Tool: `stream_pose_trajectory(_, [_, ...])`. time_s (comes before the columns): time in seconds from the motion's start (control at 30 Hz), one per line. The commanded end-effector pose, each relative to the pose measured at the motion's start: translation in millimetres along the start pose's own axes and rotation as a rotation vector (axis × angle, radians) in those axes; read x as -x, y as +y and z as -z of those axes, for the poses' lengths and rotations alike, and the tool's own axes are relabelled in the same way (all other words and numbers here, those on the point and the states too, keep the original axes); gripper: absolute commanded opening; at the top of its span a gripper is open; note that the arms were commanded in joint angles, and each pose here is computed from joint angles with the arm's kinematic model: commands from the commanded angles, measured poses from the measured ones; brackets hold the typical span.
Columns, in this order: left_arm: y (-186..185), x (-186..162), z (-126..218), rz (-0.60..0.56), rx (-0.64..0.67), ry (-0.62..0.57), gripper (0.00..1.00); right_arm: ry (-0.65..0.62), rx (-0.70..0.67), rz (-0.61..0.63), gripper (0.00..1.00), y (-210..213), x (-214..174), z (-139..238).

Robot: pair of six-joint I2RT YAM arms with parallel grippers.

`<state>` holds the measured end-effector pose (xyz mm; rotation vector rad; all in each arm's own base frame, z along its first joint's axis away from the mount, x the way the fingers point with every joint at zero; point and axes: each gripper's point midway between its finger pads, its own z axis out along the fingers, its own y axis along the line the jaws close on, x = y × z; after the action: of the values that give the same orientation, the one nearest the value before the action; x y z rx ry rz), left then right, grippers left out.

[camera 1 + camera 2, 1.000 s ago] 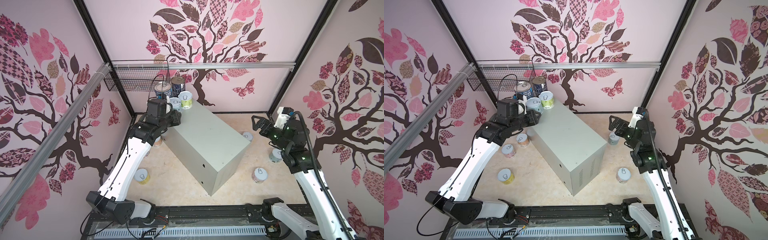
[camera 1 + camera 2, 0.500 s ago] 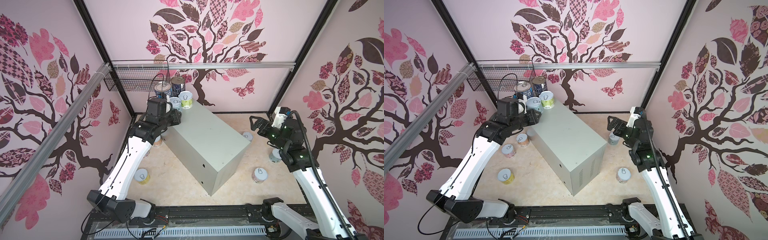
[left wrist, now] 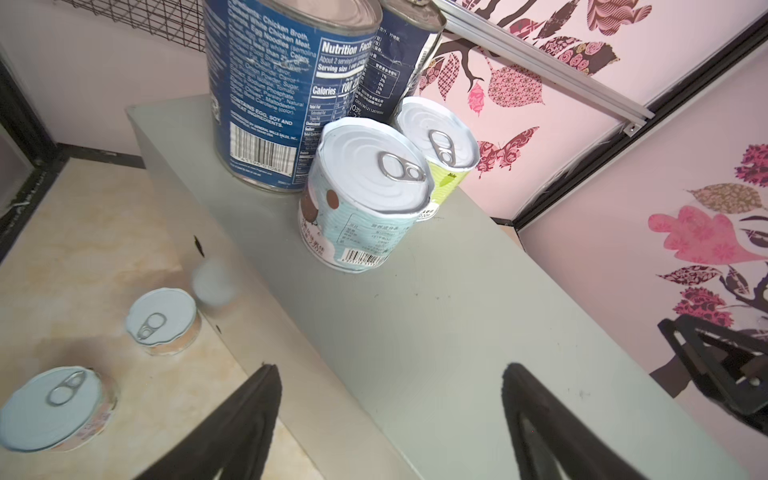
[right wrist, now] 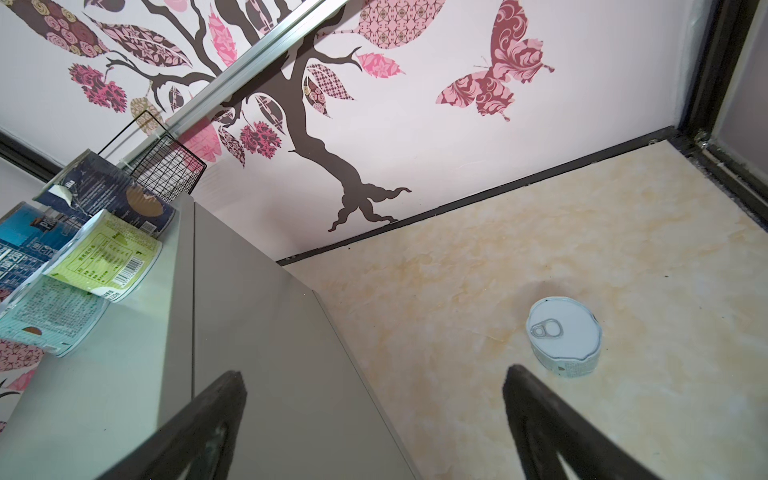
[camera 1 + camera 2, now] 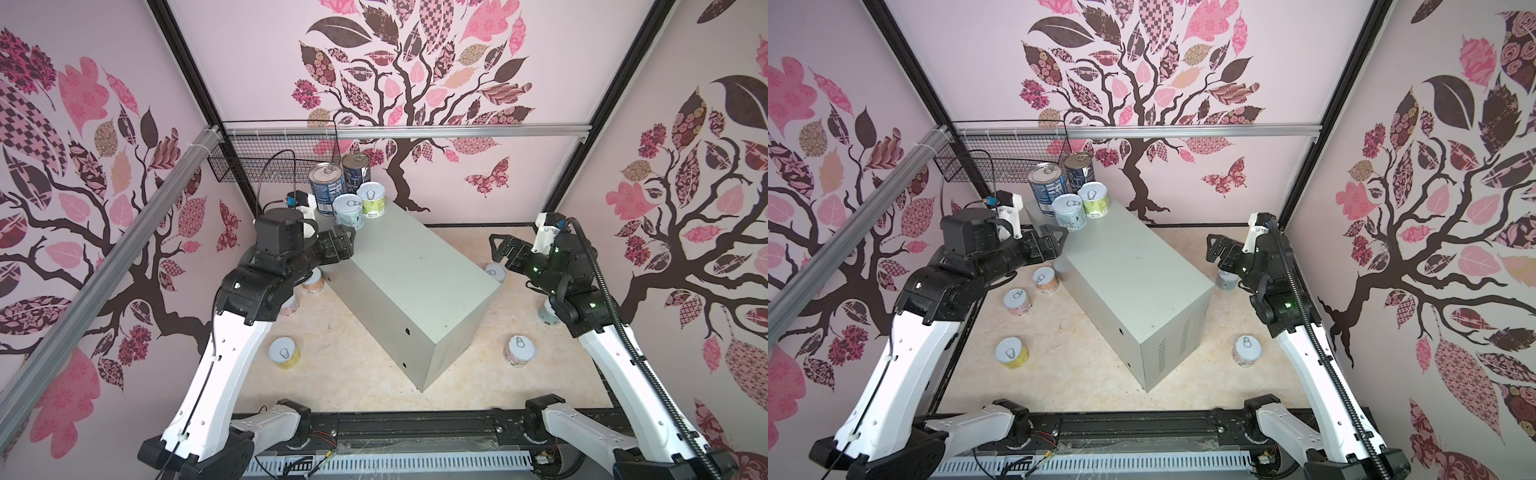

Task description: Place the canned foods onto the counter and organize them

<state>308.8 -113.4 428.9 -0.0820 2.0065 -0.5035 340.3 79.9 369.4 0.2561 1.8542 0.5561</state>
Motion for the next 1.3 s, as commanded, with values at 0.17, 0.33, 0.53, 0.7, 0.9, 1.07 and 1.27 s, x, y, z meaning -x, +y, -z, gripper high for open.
stream_pose_trajectory(0.17, [36, -22, 36, 0.019, 0.134, -0.020, 0.97, -0.031, -0.047, -0.001, 1.00, -3, 10, 14])
stream_pose_trajectory(0.33, [64, -50, 38, 0.050, 0.240, 0.017, 0.98, -0.026, -0.115, -0.003, 1.00, -20, -1, 21])
stream_pose_trajectory(0.53, [92, -84, 39, 0.098, 0.332, 0.052, 0.98, -0.025, -0.233, -0.008, 1.00, -51, -16, 28])
stream_pose_trajectory(0.7, [110, -111, 39, 0.141, 0.387, 0.076, 0.98, -0.005, -0.272, -0.055, 1.00, -75, -35, 26])
stream_pose_trajectory(0.9, [122, -147, 28, 0.211, 0.406, 0.129, 0.98, 0.029, -0.314, -0.086, 1.00, -96, -57, 14])
stream_pose_trajectory(1.07, [131, -179, 13, 0.264, 0.417, 0.192, 0.98, 0.074, -0.341, -0.097, 1.00, -109, -76, -3])
stream_pose_trajectory(1.27, [142, -209, -3, 0.301, 0.441, 0.237, 0.98, 0.105, -0.384, -0.094, 1.00, -124, -90, -23])
